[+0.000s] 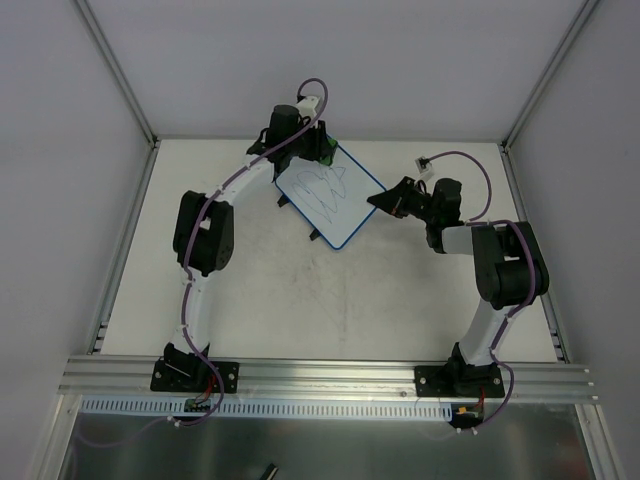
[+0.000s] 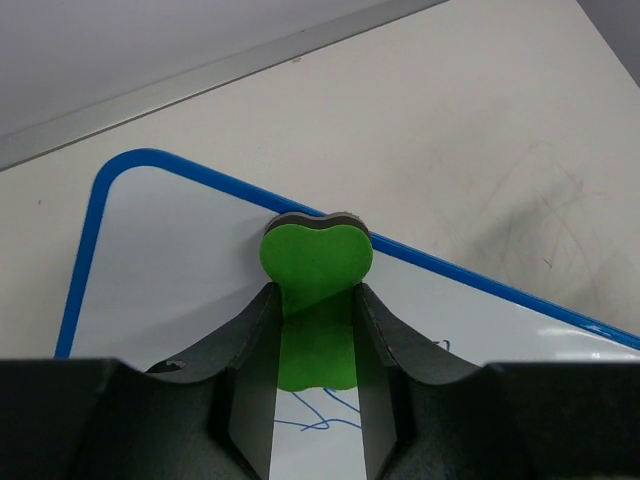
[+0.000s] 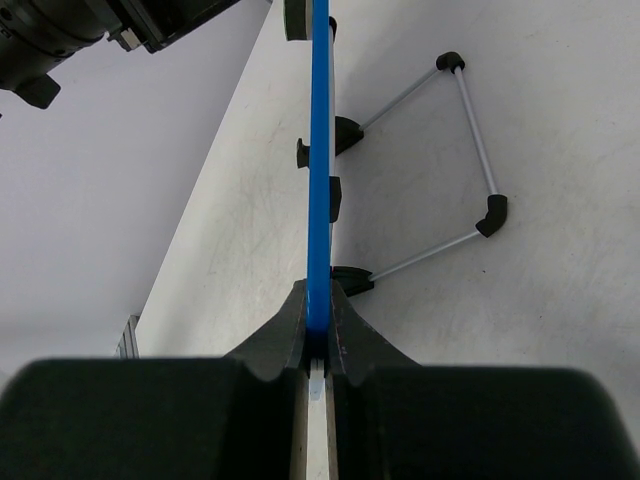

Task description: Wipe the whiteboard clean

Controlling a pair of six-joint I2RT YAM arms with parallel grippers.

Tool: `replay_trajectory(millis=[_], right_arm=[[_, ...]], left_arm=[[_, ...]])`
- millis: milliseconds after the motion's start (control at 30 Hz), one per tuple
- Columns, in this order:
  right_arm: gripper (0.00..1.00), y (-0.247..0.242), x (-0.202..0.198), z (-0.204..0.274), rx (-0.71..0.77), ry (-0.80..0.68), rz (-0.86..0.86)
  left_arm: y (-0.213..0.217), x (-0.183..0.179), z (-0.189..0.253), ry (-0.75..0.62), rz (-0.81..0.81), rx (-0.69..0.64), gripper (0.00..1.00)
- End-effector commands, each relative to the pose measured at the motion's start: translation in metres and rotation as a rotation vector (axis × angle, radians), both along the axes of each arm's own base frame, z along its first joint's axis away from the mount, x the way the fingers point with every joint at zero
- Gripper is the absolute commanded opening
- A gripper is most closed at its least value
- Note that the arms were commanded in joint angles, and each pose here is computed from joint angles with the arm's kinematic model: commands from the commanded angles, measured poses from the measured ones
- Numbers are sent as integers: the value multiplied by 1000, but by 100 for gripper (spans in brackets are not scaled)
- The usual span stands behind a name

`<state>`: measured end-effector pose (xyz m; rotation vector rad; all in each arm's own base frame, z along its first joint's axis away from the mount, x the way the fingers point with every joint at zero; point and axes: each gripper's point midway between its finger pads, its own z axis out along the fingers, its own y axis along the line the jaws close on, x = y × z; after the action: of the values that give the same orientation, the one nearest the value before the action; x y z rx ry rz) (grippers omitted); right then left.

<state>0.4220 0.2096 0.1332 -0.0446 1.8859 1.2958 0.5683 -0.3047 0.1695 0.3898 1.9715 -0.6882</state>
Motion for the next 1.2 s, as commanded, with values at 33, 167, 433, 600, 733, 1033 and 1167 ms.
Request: replay_trajectory(millis=[33,167,433,600,733,1033,1167], right_arm=[[0,6,8,36,-18,-184,32],[0,6,9,37,-17,-187,30],[0,5,8,38,-17,-187,30],[0,6,8,39,-16,-189,32],[0,5,8,39,-17,-188,30],[0,5,7,40,-16,-192,28],[0,5,7,40,-14,-189,30]], left_arm=[[-43,-40,27,-63,-214,-19,0],[-43,-50,25,-66,-234,-3,0],[-28,-39,17,-66,-129,45,0],[-17,-27,7,-63,-90,67,0],[0,-15,-5,-37,-9,82,0],[59,6,-32,113,176,-11,0],[84,11,-44,177,255,-54,0]])
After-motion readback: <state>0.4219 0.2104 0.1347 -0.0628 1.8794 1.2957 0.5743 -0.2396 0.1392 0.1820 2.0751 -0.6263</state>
